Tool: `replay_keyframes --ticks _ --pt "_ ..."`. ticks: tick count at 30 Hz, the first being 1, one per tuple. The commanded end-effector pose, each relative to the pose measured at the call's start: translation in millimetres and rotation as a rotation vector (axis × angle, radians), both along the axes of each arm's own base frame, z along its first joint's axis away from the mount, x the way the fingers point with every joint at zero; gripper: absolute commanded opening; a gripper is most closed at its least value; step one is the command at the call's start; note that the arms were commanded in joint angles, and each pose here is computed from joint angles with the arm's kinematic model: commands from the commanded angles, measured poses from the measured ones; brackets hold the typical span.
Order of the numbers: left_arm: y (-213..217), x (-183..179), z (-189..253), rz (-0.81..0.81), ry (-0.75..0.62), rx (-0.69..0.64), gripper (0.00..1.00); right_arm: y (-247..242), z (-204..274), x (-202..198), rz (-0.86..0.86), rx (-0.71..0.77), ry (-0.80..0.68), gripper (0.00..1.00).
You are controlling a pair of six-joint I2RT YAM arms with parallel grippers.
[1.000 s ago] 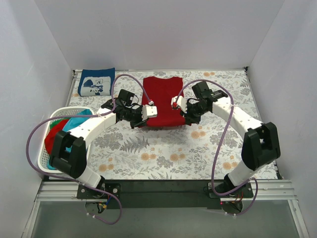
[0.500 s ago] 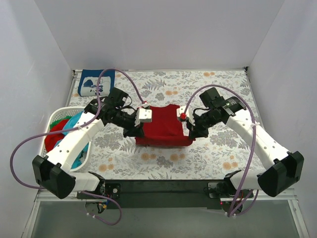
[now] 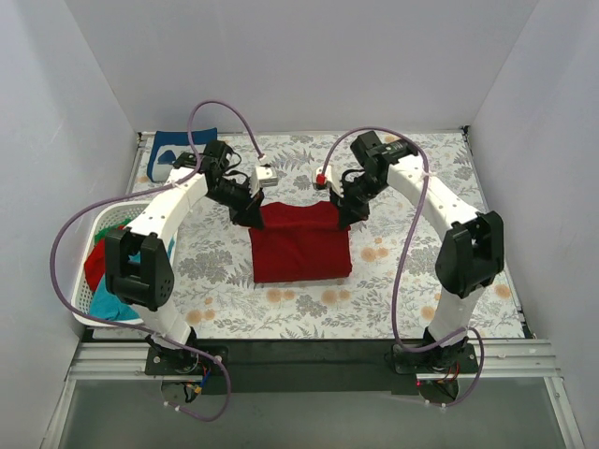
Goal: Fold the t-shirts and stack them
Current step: Fold the tshirt
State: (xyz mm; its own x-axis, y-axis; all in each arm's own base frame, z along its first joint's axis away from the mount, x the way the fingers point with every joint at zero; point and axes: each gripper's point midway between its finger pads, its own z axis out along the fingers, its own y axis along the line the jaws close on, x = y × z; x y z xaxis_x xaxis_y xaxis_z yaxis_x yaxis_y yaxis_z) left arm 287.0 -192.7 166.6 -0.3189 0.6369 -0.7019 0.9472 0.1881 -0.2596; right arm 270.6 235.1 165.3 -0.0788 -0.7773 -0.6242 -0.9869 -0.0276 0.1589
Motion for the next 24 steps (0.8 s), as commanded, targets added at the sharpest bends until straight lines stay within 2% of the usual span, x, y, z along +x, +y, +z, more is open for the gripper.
replay_keyframes --ticks 1,10,15,23,24 --pt "-2.6 31.1 11.9 0.001 -0.104 -0.035 0.0 6.1 14.6 33.0 -0.006 0.048 -0.056 0.01" --pt "1.0 97.5 -6.6 0.054 -0.157 -0.005 0.0 4.3 -16.4 92.1 -0.041 0.028 -0.054 0.01" --pt "2.6 125.1 -40.3 0.077 -0.125 0.032 0.0 6.5 -39.2 124.6 -0.055 -0.004 -0.067 0.01" --pt "14.5 163.3 -81.5 0.162 -0.166 0.09 0.0 11.6 -73.0 165.8 -0.121 -0.034 -0.087 0.01" --pt "14.5 167.6 -84.5 0.177 -0.17 0.092 0.04 10.7 -76.4 166.2 -0.132 -0.043 -0.08 0.01"
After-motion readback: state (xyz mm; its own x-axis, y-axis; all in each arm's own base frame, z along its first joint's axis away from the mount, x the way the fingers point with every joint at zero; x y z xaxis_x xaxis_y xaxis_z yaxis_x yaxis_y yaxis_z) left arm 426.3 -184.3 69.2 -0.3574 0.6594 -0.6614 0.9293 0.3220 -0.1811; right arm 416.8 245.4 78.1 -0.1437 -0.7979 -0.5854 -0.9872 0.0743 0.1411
